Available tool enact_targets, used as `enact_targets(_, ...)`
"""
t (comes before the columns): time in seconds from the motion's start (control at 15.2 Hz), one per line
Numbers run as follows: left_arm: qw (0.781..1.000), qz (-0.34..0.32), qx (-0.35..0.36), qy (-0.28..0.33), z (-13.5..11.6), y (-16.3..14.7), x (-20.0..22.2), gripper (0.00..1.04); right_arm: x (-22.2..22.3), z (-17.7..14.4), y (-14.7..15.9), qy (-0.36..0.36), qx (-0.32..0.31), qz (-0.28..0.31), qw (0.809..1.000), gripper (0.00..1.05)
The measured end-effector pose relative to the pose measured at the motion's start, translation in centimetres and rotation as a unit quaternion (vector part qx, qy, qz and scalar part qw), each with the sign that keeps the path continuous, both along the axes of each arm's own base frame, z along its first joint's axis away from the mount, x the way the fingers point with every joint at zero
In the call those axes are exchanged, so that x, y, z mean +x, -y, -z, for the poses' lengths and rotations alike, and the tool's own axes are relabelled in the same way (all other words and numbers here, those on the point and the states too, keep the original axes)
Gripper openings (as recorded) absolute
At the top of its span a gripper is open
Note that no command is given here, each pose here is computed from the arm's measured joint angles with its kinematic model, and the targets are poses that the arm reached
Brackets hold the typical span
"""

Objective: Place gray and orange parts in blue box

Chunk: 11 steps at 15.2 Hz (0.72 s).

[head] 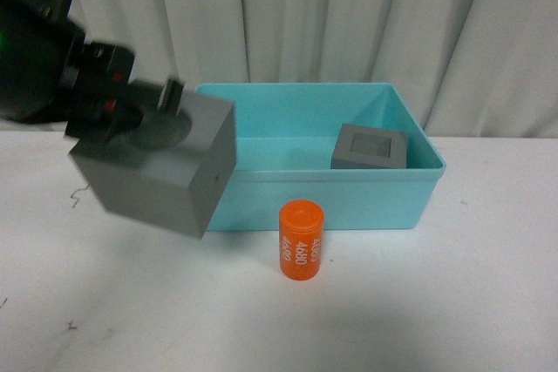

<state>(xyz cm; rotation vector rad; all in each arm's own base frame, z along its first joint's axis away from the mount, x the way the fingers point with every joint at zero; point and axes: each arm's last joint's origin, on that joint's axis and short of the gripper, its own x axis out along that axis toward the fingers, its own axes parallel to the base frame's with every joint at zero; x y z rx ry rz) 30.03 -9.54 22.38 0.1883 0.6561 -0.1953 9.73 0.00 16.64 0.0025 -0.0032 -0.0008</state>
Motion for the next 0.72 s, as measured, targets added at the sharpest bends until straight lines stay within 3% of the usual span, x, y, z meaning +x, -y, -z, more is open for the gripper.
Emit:
enact_targets(0.13,0.999,0.025,-0.025,0.031,-2.7,2.9,1.8,0.18,0.0,0.0,0.0,0.000,0.000,0.000,1.000,0.98)
enact_targets(0.33,0.998,0.014,-0.065,-0.010,-1.9,7.1,6.7,0.18,0.0,0.0,0.0,0.000,0.000,0.000,1.000,0.98)
enact_targets(0.72,0.993,-0.076,-0.085,-0.023,0.0,7.1,12.5,0.18,0.0,0.0,0.0,0.000,0.000,0.000,1.000,0.98)
